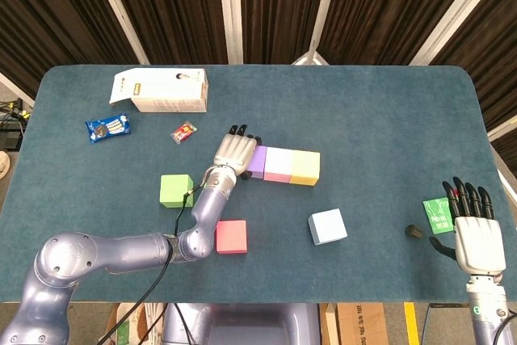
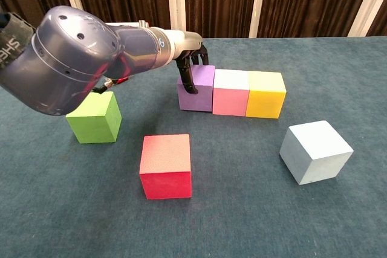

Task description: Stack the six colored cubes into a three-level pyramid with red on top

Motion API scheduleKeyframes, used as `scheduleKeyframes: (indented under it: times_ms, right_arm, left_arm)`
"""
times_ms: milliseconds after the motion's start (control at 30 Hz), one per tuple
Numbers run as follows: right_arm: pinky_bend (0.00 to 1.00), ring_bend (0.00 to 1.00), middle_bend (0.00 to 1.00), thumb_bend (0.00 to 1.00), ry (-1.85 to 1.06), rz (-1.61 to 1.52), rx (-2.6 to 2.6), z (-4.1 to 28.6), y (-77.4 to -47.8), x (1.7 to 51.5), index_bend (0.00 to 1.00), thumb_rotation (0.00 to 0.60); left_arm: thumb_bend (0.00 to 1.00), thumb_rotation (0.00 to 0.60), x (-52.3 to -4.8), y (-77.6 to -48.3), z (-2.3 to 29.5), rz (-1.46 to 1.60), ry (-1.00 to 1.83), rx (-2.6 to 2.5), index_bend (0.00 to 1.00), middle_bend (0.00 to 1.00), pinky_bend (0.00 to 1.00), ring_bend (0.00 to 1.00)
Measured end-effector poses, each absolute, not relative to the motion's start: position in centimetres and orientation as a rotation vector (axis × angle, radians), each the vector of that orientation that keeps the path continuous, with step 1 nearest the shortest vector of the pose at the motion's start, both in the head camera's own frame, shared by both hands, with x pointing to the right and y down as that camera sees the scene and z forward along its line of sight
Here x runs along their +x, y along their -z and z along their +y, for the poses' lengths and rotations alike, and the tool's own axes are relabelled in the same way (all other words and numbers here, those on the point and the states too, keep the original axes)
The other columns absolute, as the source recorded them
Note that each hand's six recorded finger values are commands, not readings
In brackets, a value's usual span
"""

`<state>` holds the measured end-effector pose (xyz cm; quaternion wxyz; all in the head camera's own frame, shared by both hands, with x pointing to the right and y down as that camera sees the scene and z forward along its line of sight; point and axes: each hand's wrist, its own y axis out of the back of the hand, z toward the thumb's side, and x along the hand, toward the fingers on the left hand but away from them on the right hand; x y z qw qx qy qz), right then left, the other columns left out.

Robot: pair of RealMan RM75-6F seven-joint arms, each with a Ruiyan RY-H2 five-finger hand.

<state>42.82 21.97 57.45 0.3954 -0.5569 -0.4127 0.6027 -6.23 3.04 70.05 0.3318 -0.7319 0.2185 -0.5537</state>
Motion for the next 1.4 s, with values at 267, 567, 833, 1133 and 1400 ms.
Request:
scheduleKeyframes:
  times_ms: [267, 567, 833, 1133, 1400]
  right_arm:
    - [0.00, 0.00, 0.00, 0.07, -1.537, -1.053, -1.412, 21.97, -57.46, 42.89, 0.00, 0.600]
    - [0.00, 0.00, 0.00, 0.08, -1.546, -1.059, -1.414, 21.97, -57.49, 43.03, 0.00, 0.600]
    - [0.00, 0.00, 0.00, 0.07, -1.553, -1.065, -1.412, 21.95, -57.44, 43.12, 0.00, 0.600]
    - [0.00, 0.00, 0.00, 0.07, -1.561, -1.066, -1.412, 21.95, -57.43, 43.20, 0.00, 0.600]
    - [0.00, 0.00, 0.00, 0.08, -1.565, -1.070, -1.411, 21.94, -57.42, 43.27, 0.00, 0.600]
  left_arm:
    - [0.35, 0.600, -6.26, -70.22, 3.18, 0.559, 1.465, -1.893, 0.25, 0.19, 0.00, 0.00]
    - [0.34, 0.600, -6.04, -70.19, 3.19, 0.563, 1.462, -1.889, 0.24, 0.19, 0.00, 0.00]
    - [0.34, 0.600, -6.00, -70.18, 3.28, 0.560, 1.465, -1.886, 0.23, 0.17, 0.00, 0.00]
    - [0.34, 0.600, -5.93, -70.20, 3.39, 0.557, 1.472, -1.882, 0.22, 0.17, 0.00, 0.00]
    - [0.34, 0.600, -5.72, -70.01, 3.52, 0.554, 1.474, -1.878, 0.22, 0.18, 0.00, 0.00]
